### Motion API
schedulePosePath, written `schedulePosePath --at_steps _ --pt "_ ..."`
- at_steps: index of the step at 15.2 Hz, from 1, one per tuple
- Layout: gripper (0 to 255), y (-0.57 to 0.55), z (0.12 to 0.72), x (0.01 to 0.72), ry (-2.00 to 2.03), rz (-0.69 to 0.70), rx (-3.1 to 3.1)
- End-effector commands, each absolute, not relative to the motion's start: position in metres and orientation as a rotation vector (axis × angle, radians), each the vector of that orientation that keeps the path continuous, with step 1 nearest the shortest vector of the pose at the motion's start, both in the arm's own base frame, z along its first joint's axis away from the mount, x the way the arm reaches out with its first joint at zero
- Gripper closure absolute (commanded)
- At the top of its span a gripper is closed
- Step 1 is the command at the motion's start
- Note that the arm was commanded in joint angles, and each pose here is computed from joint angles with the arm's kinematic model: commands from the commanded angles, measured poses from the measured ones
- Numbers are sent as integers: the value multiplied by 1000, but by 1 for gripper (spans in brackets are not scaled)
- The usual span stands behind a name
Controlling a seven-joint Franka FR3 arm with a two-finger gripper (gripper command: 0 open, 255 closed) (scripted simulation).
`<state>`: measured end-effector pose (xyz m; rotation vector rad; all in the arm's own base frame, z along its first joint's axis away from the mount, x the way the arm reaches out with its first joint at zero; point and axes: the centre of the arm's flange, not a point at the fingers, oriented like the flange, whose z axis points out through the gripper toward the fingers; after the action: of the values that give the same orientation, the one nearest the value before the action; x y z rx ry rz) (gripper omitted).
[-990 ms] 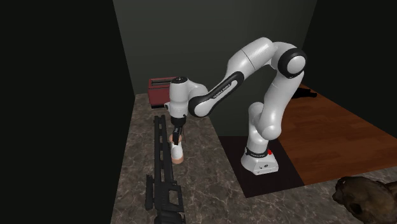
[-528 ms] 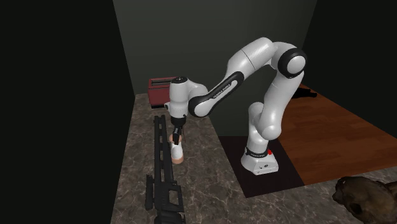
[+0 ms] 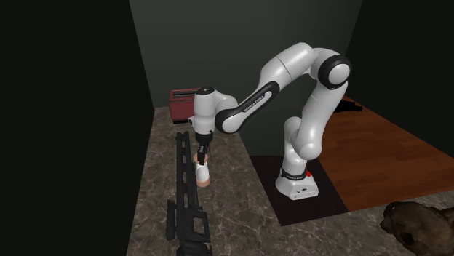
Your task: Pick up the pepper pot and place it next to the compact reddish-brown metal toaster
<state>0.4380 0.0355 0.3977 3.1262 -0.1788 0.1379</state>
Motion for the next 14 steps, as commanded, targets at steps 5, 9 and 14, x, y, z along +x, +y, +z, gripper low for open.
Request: schedulePosePath --at_steps 5,9,14 --pt "255 35 427 438 -179 138 3126" --pt "255 35 448 438 -179 138 3126" --pt "255 35 474 438 -179 138 3126"
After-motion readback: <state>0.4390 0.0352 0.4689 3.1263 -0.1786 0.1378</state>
